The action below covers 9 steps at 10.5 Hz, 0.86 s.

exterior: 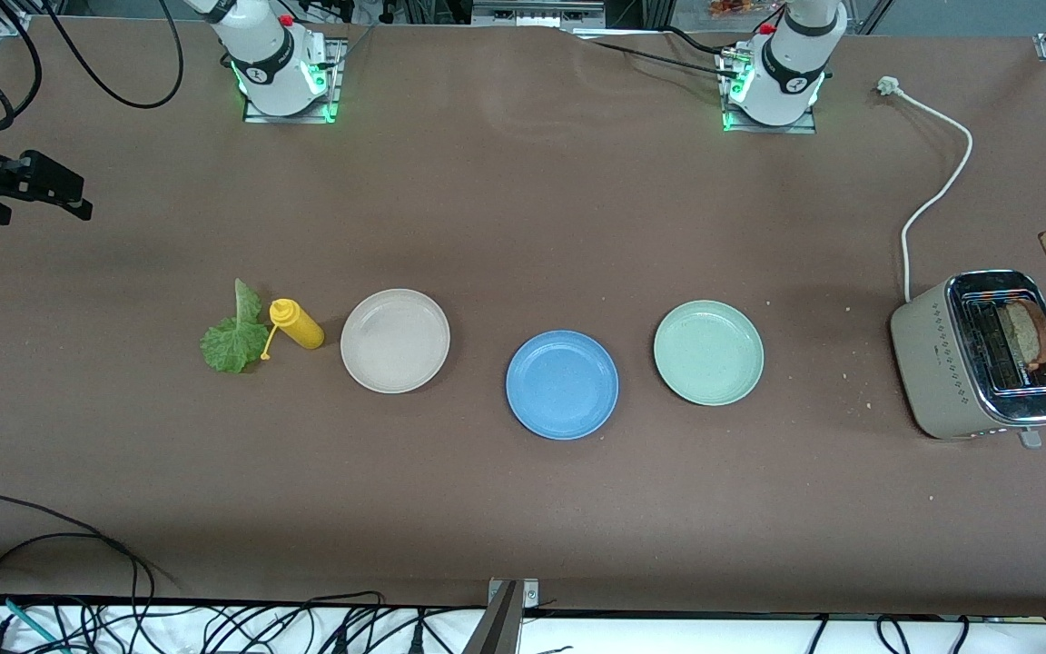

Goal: Make sandwich in blue plate with both arms
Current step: 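Lift the bread slice up out of the toaster with the left gripper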

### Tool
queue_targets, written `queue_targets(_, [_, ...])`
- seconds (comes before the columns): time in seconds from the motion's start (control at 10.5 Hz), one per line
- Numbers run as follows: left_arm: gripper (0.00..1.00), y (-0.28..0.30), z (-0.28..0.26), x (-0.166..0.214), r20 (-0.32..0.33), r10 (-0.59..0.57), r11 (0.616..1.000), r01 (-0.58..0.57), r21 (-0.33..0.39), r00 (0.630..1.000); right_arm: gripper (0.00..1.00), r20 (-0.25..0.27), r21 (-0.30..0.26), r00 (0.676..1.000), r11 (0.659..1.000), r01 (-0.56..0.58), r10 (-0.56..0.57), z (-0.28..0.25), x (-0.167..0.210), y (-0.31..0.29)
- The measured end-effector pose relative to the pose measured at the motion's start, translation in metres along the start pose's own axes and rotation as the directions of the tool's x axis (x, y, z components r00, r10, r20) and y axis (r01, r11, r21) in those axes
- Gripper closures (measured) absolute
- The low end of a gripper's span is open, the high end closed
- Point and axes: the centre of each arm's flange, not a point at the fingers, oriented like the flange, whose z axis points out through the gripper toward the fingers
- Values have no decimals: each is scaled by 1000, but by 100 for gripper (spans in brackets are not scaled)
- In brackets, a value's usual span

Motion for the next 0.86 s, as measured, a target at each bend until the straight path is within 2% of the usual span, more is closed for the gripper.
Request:
queue_targets(0.29, [91,11,5,7,8,21,1000,-21,-6,1000,0,0,0,1000,1000,0,0,0,0,0])
queue_targets(0.48, [91,30,26,26,28,57,998,-57,-12,998,0,0,0,1000,1000,0,0,0,0,0])
queue_targets(0.86, [91,91,62,66,16,140,989,-140,-38,990,0,0,0,1000,1000,0,0,0,0,0])
